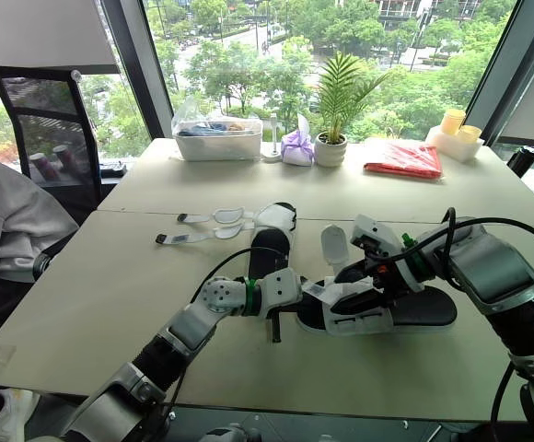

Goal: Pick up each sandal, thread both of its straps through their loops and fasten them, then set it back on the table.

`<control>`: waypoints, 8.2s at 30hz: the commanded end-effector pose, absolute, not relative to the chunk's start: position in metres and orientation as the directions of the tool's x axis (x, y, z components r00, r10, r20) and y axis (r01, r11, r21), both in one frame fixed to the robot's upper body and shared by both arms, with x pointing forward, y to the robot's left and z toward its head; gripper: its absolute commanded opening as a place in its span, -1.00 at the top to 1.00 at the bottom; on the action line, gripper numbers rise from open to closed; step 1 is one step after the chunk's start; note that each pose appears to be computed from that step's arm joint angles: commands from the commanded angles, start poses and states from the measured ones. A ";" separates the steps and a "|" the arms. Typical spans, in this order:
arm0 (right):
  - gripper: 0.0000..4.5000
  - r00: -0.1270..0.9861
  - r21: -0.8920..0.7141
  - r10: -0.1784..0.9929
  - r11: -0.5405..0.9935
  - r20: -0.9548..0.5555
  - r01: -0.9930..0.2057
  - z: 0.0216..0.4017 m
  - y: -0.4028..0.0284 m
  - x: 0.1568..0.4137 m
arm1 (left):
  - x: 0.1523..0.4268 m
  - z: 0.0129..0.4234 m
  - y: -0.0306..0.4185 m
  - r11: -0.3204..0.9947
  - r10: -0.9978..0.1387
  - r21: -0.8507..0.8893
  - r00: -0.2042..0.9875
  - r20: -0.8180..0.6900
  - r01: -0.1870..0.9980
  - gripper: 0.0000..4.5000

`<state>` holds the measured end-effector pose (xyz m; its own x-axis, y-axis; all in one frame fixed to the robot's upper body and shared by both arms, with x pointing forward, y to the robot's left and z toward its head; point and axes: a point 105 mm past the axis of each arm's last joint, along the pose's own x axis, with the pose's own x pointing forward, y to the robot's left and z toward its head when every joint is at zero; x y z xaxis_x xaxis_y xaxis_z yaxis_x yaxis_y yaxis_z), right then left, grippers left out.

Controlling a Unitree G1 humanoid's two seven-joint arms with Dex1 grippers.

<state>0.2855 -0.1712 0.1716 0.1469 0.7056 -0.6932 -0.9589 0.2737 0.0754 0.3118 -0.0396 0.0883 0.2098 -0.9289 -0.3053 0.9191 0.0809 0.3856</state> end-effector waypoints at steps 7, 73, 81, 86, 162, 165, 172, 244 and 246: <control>0.99 0.176 0.059 0.689 0.304 -0.703 -0.951 0.171 -0.168 0.296 | 0.311 0.074 -0.035 0.091 -0.913 0.352 0.219 -0.343 0.932 1.00; -0.99 0.049 0.339 0.766 0.340 -0.641 -0.877 0.175 -0.154 0.281 | 0.315 0.073 -0.037 0.161 -0.914 0.344 0.271 -0.301 0.925 1.00; -0.88 0.055 0.397 0.773 0.384 -0.632 -0.834 0.168 -0.147 0.294 | 0.315 0.073 -0.037 0.174 -0.911 0.346 0.284 -0.298 0.922 1.00; -0.03 0.121 0.404 0.765 0.459 -0.633 -0.791 0.162 -0.147 0.306 | 0.315 0.073 -0.036 0.184 -0.910 0.343 0.292 -0.295 0.921 1.00; -0.75 0.244 0.406 0.769 0.545 -0.591 -0.734 0.107 -0.257 0.182 | 0.296 0.077 -0.056 0.114 -0.942 0.308 0.201 -0.268 0.944 1.00; -0.75 0.261 0.436 0.774 0.561 -0.577 -0.704 0.097 -0.255 0.186 | 0.289 0.077 -0.057 0.111 -0.945 0.301 0.194 -0.264 0.947 1.00; -0.75 0.264 0.554 0.839 0.519 -0.476 -0.651 0.089 -0.226 0.195 | 0.282 0.076 -0.059 0.112 -0.943 0.293 0.194 -0.270 0.950 1.00; 0.99 0.228 0.501 0.881 0.430 -0.415 -0.751 0.156 -0.222 0.291 | 0.293 0.071 -0.046 0.137 -0.925 0.299 0.230 -0.302 0.944 1.00; 0.99 0.216 0.483 0.877 0.426 -0.430 -0.765 0.153 -0.222 0.288 | 0.293 0.071 -0.046 0.140 -0.925 0.299 0.232 -0.302 0.944 1.00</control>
<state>0.2921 -0.2227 0.1537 0.2367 0.8797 -0.4125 -0.7477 0.4360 0.5008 0.2928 -0.0516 0.0823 0.2240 -0.9390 -0.2612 0.9386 0.1356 0.3173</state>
